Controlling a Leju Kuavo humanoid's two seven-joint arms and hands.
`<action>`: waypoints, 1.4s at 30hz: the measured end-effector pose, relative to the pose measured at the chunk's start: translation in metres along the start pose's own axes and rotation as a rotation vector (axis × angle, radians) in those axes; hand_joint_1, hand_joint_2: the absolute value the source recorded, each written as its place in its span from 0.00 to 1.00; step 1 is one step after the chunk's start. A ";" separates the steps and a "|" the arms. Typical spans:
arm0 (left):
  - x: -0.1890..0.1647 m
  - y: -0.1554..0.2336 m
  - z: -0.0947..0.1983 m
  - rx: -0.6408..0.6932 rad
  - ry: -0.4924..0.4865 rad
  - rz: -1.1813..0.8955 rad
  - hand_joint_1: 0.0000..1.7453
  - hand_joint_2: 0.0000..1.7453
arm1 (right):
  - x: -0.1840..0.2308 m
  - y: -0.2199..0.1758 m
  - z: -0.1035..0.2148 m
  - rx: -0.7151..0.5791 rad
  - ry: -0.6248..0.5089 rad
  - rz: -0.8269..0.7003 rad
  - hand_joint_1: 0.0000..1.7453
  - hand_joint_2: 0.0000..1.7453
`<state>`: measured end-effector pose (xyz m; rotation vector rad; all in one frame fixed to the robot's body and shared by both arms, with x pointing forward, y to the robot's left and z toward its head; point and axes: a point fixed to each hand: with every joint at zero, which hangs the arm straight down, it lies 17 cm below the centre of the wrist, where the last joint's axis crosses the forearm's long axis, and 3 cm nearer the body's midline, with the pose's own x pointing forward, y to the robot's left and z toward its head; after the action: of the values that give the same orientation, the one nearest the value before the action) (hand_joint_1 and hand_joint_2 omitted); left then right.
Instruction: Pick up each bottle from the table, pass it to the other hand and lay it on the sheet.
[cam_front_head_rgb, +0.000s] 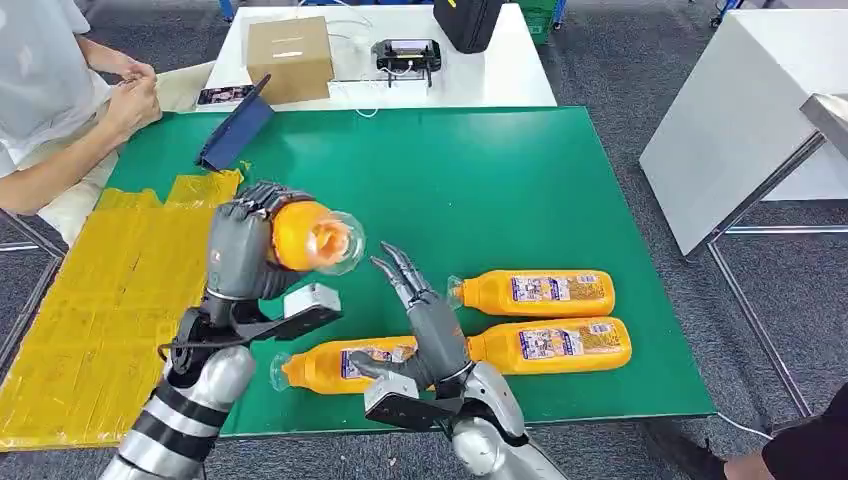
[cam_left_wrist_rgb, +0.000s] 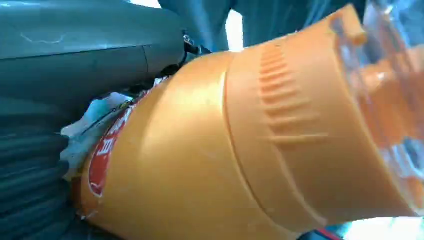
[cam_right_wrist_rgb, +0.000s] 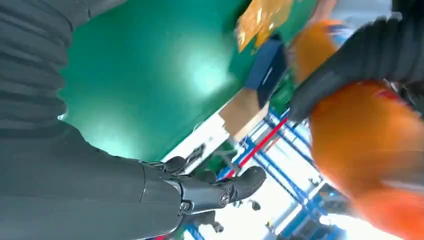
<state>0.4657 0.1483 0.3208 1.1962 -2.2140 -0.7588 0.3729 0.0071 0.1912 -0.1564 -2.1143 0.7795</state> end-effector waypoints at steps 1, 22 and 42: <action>-0.008 -0.006 -0.007 -0.025 -0.007 -0.141 1.00 1.00 | 0.000 0.002 0.000 0.016 0.004 0.031 0.00 1.00; -0.207 -0.137 0.052 -0.753 0.322 -0.771 1.00 1.00 | -0.006 0.069 -0.003 0.314 0.007 0.330 0.00 1.00; -0.256 -0.151 0.136 -1.036 0.480 -0.795 0.00 1.00 | -0.065 0.092 0.004 0.437 0.153 0.526 0.00 1.00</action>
<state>0.5870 0.3305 0.0781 1.4059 -0.6697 -1.4588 0.3959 0.0540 0.0914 -0.5287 -1.7217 1.4677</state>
